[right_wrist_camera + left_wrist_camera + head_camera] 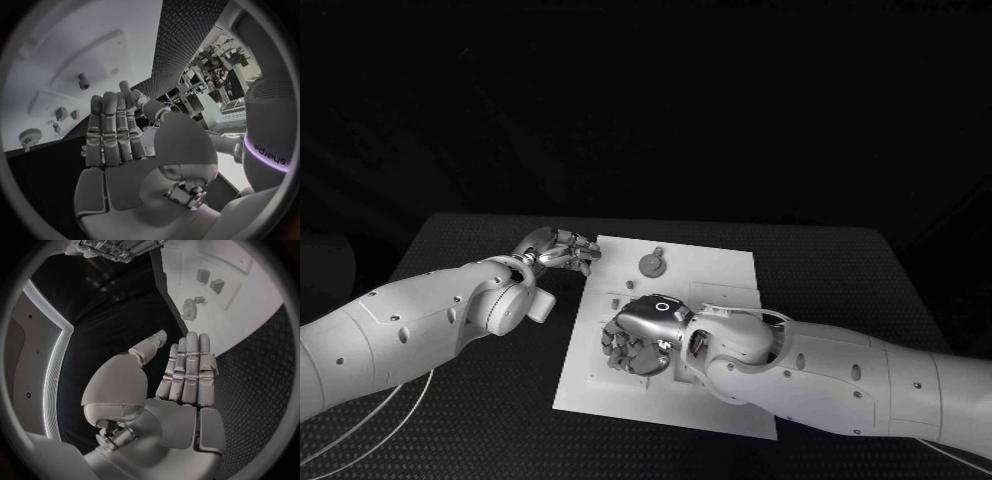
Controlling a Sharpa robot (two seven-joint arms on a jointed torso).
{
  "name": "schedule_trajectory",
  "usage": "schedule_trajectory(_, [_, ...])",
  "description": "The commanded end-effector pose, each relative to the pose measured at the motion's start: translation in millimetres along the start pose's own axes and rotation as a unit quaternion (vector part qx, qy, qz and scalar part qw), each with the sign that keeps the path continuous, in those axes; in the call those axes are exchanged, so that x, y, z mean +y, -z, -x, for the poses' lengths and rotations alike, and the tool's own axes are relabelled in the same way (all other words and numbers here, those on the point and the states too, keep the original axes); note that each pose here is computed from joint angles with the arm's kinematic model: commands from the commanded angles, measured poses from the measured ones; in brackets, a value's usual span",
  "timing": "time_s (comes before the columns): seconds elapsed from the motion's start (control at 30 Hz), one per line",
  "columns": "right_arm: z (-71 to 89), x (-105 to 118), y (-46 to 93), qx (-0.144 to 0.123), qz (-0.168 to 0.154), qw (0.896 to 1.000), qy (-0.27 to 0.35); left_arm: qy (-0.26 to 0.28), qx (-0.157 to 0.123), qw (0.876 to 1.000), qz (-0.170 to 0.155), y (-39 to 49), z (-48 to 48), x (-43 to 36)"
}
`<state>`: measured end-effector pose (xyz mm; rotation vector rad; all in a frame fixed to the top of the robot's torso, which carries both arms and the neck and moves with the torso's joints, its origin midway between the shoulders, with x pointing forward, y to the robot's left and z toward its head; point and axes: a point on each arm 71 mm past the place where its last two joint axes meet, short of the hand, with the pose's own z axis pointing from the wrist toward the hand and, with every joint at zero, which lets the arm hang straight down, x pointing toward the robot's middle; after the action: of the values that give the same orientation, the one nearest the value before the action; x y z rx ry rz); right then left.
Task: Assemble the parts on the task board
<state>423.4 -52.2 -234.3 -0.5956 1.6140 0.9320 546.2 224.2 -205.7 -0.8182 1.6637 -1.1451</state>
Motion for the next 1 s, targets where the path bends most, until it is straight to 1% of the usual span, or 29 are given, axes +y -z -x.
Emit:
schedule_trajectory(0.03, [-7.4,3.3,-1.7,0.01,0.015,1.0,0.022,0.004,0.008,1.0,-0.007,-0.8,-2.8,-2.8])
schedule_trajectory(0.2, [-13.7,2.7,-4.1,0.013,0.009,0.999,0.03,0.004,0.008,1.0,-0.007,-1.1,-3.3,-2.9])
schedule_trajectory(0.47, [-14.8,-3.3,-3.8,0.014,-0.002,0.999,0.043,0.004,0.007,1.0,-0.006,-0.8,-2.1,-2.4])
schedule_trajectory(0.7, [-14.6,-4.5,-3.5,0.012,-0.004,0.999,0.048,0.004,0.008,1.0,-0.006,-0.8,-2.6,-2.6])
schedule_trajectory(1.0, [-15.5,-7.4,-1.9,0.017,-0.008,0.998,0.054,0.004,0.007,1.0,-0.006,-0.5,-1.5,-2.1])
